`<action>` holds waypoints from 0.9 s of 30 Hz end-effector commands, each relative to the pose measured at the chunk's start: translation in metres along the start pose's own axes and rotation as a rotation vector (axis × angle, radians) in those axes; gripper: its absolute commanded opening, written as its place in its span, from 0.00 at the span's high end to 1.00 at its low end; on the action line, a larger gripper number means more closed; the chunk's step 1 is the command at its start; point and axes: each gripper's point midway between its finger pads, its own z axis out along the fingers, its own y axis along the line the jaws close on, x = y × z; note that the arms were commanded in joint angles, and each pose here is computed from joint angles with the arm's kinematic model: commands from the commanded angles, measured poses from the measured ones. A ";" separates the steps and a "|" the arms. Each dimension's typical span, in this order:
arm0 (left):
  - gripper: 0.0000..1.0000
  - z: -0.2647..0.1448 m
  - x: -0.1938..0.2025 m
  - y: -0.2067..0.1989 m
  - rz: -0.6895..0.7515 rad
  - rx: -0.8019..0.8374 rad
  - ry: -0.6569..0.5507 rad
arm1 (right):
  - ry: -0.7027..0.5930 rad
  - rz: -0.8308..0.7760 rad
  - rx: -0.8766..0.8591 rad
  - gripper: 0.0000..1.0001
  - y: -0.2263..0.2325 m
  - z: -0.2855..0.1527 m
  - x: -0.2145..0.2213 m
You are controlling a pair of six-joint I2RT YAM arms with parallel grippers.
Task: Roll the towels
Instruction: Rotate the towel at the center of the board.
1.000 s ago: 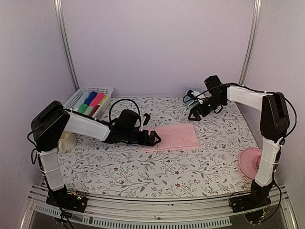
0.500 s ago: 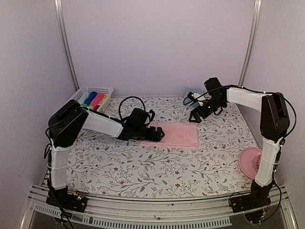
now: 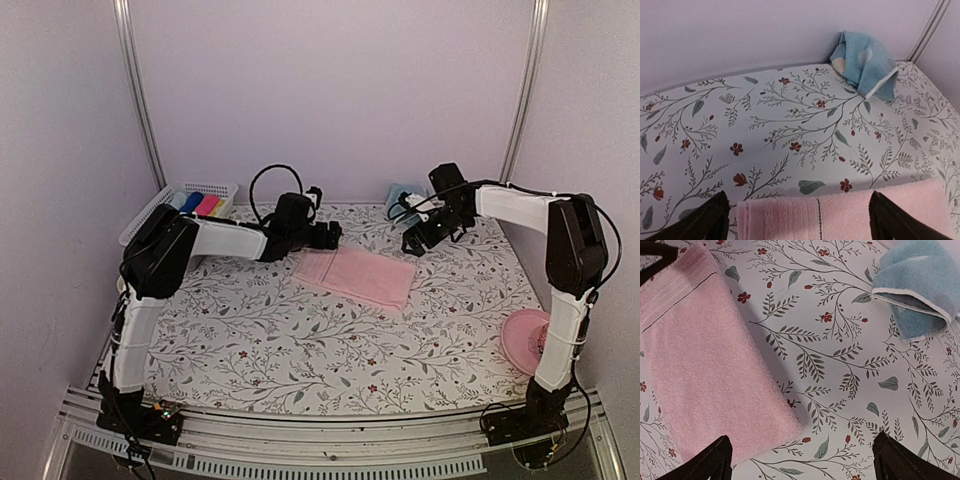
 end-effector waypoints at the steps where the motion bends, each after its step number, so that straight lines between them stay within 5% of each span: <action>1: 0.03 -0.032 -0.085 -0.044 0.033 0.157 -0.203 | -0.019 -0.020 -0.029 0.01 0.006 0.006 0.000; 4: 0.03 -0.052 -0.086 -0.053 0.001 0.179 -0.193 | -0.046 -0.045 -0.064 0.01 0.015 0.008 -0.005; 20: 0.03 -0.166 0.050 -0.020 -0.054 0.016 -0.081 | -0.230 -0.148 -0.018 0.01 0.068 0.058 -0.124; 27: 0.03 -0.194 0.087 -0.014 -0.045 -0.025 -0.047 | -0.143 -0.182 -0.003 0.01 0.094 0.122 -0.101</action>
